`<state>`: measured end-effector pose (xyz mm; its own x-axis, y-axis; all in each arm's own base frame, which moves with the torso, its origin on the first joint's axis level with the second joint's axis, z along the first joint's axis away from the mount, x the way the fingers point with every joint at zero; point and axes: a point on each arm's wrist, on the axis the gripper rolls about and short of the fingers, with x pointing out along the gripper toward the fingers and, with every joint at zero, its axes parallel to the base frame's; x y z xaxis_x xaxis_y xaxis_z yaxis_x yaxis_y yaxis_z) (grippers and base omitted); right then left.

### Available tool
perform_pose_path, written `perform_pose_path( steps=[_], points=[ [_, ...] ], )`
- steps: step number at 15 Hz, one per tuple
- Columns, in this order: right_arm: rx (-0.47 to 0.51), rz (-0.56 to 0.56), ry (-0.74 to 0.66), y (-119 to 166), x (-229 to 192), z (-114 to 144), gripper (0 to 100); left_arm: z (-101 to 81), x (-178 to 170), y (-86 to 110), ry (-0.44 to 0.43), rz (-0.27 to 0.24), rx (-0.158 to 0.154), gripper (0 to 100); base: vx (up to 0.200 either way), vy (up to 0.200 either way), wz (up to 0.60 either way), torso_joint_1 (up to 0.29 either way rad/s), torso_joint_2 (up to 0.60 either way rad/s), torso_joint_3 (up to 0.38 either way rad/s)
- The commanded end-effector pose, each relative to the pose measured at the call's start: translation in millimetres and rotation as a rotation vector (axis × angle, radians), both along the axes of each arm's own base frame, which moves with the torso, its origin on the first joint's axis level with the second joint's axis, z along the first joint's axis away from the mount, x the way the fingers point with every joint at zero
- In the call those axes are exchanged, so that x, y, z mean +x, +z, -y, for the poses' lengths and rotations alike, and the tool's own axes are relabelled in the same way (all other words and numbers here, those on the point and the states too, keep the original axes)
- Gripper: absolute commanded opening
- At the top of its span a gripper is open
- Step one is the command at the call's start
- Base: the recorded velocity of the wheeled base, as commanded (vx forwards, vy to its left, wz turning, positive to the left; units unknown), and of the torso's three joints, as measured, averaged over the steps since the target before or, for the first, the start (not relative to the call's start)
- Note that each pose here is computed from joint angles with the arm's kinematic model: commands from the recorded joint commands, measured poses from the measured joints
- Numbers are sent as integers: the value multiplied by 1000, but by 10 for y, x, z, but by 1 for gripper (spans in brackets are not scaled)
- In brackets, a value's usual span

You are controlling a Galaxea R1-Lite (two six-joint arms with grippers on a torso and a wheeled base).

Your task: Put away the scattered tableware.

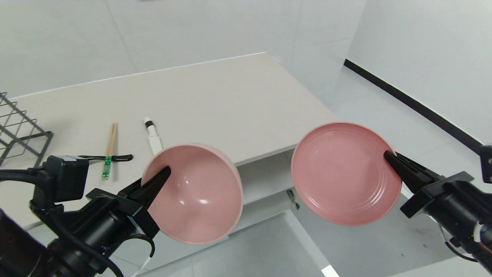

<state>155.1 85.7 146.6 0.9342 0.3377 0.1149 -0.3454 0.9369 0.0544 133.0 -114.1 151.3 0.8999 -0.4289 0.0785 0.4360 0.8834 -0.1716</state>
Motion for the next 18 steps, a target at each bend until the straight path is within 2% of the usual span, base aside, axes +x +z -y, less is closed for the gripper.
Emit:
perform_pose_path(
  steps=[1,3,5,6,9,13,18],
  points=[
    [-3,-6,0,-12,6,-4,0,11,-30,1,-16,1,-2,0,0,0,-600,-2,2,12],
    [-4,-7,0,-15,4,-3,0,8,-34,7,-16,4,-4,0,0,0,0,0,0,0],
    [-4,-7,0,-15,4,-3,0,7,-23,32,-11,26,-25,0,0,0,0,0,0,0],
    [-7,-6,11,-15,-9,-17,0,5,-13,23,-7,26,-25,0,0,0,0,0,0,0],
    [-100,-13,39,-94,-84,-43,0,11,-3,-6,-5,15,-14,0,0,0,200,-1,2,1],
    [-97,-20,40,-103,-95,-36,0,11,1,-2,-4,17,-16,0,0,0,600,2,-1,6],
    [-96,-15,39,-94,-92,-38,0,7,-3,5,-4,20,-19,0,0,0,0,0,0,0]
  ],
)
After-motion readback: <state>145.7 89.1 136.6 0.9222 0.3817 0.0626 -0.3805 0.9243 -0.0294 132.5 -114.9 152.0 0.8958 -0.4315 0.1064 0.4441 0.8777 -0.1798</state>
